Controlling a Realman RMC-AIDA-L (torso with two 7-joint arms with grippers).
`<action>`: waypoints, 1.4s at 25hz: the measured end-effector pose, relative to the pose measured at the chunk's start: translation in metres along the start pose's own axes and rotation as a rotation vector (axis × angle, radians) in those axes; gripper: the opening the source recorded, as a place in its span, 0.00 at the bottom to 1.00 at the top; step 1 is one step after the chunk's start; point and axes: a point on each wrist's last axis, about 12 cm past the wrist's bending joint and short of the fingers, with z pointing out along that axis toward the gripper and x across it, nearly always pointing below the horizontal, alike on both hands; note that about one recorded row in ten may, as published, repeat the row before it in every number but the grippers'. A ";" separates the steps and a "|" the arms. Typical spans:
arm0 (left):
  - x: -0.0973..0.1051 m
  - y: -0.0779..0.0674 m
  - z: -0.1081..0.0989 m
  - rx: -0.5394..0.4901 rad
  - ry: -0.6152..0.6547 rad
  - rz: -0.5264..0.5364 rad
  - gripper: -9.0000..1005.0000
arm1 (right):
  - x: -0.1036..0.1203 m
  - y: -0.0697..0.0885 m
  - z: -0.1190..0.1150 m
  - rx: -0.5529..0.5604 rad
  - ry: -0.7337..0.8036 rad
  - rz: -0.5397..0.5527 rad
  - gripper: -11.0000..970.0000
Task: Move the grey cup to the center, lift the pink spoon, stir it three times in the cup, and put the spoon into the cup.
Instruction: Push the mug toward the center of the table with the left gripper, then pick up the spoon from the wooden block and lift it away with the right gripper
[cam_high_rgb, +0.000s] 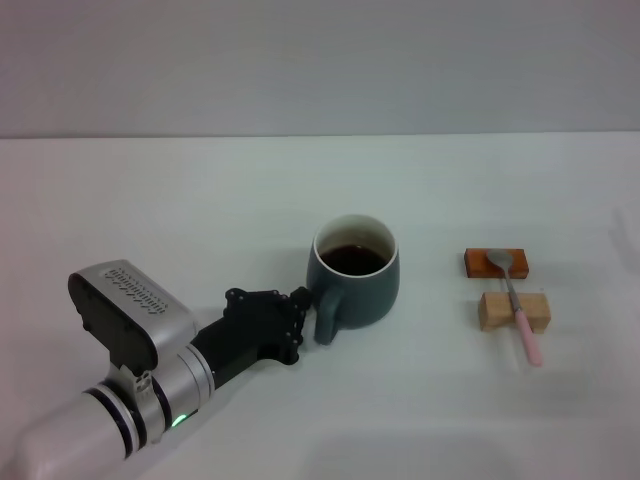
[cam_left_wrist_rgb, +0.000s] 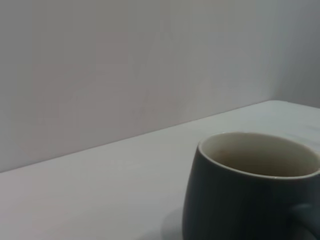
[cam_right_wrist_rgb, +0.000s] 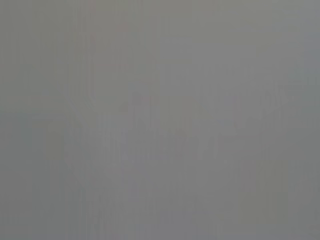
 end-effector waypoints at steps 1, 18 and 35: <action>0.000 -0.001 0.000 0.004 -0.001 0.000 0.01 | 0.000 0.000 0.000 -0.001 0.000 0.000 0.85; -0.017 0.062 -0.024 -0.302 -0.141 -0.084 0.01 | 0.001 0.011 -0.010 -0.024 0.006 0.004 0.85; -0.034 0.144 -0.113 -0.728 -0.435 -0.151 0.01 | 0.003 0.081 -0.076 -0.197 0.085 0.144 0.85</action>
